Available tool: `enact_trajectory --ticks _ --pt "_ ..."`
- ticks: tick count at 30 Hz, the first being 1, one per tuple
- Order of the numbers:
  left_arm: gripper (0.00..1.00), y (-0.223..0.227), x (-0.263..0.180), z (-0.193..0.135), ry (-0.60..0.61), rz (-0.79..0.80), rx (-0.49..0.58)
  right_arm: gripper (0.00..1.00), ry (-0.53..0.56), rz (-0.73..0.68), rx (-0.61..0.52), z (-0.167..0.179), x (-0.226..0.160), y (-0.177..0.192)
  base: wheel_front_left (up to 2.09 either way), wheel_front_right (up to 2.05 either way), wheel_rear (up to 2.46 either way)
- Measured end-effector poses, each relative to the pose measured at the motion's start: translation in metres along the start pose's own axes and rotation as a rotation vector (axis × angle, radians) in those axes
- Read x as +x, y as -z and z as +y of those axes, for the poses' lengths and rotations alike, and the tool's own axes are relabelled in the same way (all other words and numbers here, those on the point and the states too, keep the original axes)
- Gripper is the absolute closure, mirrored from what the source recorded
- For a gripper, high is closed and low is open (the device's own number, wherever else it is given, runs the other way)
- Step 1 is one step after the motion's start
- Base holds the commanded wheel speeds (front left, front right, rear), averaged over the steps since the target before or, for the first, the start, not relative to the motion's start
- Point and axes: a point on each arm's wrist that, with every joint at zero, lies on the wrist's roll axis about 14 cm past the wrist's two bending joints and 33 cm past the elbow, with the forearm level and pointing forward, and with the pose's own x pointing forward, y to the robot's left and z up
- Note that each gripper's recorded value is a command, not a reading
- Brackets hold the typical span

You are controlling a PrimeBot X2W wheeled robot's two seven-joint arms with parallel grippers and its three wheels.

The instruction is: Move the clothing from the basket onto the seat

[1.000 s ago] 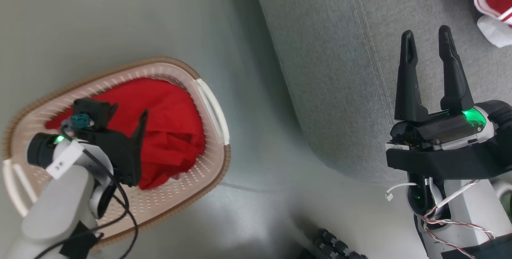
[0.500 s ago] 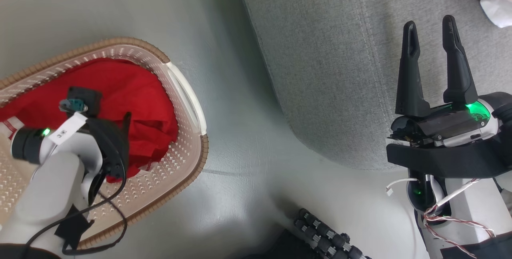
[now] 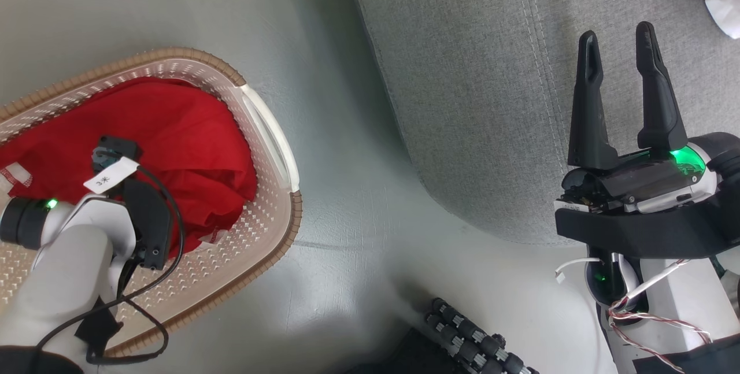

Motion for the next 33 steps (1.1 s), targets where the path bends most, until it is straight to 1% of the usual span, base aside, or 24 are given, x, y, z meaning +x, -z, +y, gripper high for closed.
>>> enact_trajectory --ticks 6,10,11,12,13,19,25,27,33 --pt "0.00 -0.004 0.002 0.005 -0.015 0.004 0.055 0.00 0.001 0.006 -0.009 0.000 0.000 0.003 0.00 0.00 0.00" --pt "0.00 0.004 0.004 0.005 -0.016 0.030 0.061 0.00 0.002 0.021 -0.019 0.000 -0.003 0.008 0.00 0.00 0.00" --pt "0.12 0.005 0.004 0.005 -0.013 0.034 0.063 0.00 0.004 0.025 -0.019 -0.001 -0.004 0.010 0.00 0.00 0.00" --pt "0.71 0.007 0.005 0.005 -0.010 0.037 0.064 0.00 0.005 0.027 -0.019 -0.001 -0.004 0.010 0.00 0.00 0.00" --pt "1.00 0.006 0.005 0.005 -0.010 0.032 0.063 0.00 0.006 0.027 -0.019 -0.001 -0.004 0.011 0.00 0.00 0.00" --pt "1.00 0.003 0.004 0.012 -0.021 0.006 0.052 0.00 -0.011 0.018 -0.011 0.004 0.001 0.009 0.00 0.00 0.00" --pt "1.00 -0.013 -0.004 0.021 -0.041 -0.061 0.026 0.00 -0.032 -0.020 -0.010 0.006 0.007 -0.006 0.00 0.00 0.00" --pt "1.00 -0.023 -0.008 0.016 -0.035 -0.097 0.025 0.00 -0.028 -0.038 -0.012 0.004 0.009 -0.013 0.00 0.00 0.00" --pt "1.00 -0.058 -0.027 -0.025 0.037 -0.231 0.004 0.00 -0.001 -0.080 -0.008 -0.006 0.006 -0.033 0.00 0.00 0.00"
